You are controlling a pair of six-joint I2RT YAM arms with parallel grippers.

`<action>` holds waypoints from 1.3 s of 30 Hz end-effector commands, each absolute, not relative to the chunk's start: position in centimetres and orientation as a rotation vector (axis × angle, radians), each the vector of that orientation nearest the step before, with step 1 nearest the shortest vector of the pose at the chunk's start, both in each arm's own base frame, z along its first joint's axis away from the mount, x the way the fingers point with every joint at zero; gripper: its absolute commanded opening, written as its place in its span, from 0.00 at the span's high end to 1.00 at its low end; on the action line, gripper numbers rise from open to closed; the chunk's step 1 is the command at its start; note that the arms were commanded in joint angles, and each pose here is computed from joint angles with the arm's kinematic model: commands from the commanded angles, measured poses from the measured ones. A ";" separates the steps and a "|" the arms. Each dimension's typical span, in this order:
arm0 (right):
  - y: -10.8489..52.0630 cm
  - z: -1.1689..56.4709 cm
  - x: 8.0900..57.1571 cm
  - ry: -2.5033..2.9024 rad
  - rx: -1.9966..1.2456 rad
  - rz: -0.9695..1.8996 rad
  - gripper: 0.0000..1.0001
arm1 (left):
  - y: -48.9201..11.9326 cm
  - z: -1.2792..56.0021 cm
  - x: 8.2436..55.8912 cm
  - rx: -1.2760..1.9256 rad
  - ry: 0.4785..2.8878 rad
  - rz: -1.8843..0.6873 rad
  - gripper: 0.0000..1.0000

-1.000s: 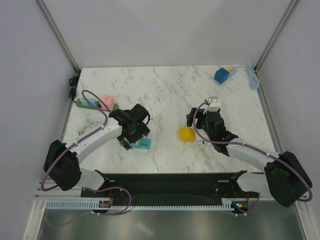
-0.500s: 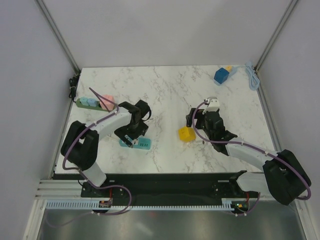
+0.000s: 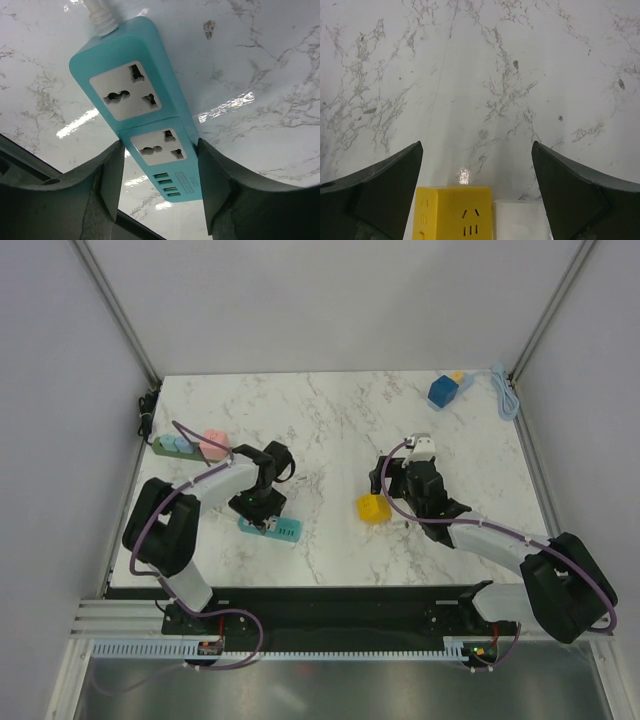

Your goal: Pull the plug off the socket

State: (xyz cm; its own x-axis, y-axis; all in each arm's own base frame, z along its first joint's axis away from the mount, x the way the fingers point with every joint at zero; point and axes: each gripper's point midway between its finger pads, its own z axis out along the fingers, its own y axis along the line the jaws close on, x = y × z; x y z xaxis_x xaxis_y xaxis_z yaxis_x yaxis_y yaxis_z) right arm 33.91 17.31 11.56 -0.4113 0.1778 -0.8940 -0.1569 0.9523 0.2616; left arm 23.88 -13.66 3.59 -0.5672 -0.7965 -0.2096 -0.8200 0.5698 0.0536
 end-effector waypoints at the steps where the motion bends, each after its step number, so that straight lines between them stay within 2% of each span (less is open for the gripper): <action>1: 18.3 13.5 34.9 1.922 0.013 0.409 0.02 | -12.2 2.6 23.8 -1.419 2.578 0.276 0.46; 3: 18.2 13.5 34.9 1.915 0.017 0.412 0.02 | -12.0 2.4 23.4 -1.433 2.581 0.279 0.59; 4: 18.1 13.4 34.9 1.916 0.017 0.408 0.02 | -11.8 2.3 23.2 -1.444 2.578 0.282 0.79; 6: 18.2 13.4 35.0 1.921 0.018 0.404 0.02 | -11.2 2.3 22.6 -1.465 2.567 0.288 0.98; 17: 18.7 13.3 34.8 1.927 0.005 0.440 0.02 | -4.5 2.7 17.5 -1.692 2.372 0.317 0.98; 29: 19.2 12.5 34.7 1.951 -0.008 0.459 0.02 | 2.9 5.0 16.9 -1.775 2.184 0.414 0.98; 31: 19.3 12.4 34.7 1.948 -0.012 0.463 0.02 | 3.2 5.2 16.8 -1.767 2.183 0.434 0.90; 32: 19.2 12.2 34.6 1.952 -0.013 0.459 0.02 | 3.3 5.3 16.7 -1.768 2.181 0.436 0.73; 34: 19.4 11.7 34.6 1.962 -0.024 0.459 0.02 | 3.3 5.7 16.8 -1.771 2.176 0.430 0.51; 35: 19.5 11.4 34.6 1.970 -0.030 0.459 0.02 | 3.3 5.9 16.8 -1.771 2.172 0.421 0.35; 37: 20.0 10.3 34.8 1.991 -0.052 0.470 0.02 | 3.2 6.5 17.0 -1.756 2.172 0.404 0.22; 38: 21.0 9.8 34.6 2.004 -0.095 0.518 0.02 | 3.3 7.0 17.1 -1.736 2.173 0.396 0.03; 39: 21.7 7.8 34.4 2.052 -0.126 0.526 0.02 | 3.7 7.4 17.2 -1.690 2.183 0.412 0.00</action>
State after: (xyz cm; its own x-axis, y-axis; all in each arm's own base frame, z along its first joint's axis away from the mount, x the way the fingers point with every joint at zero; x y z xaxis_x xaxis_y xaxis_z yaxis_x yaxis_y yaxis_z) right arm 33.72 19.40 8.57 -0.4974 0.1416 -0.8559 -0.2238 0.9323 0.2843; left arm 16.56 2.14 5.09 -0.2044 -0.9104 -0.3598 -0.9778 0.2068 0.0321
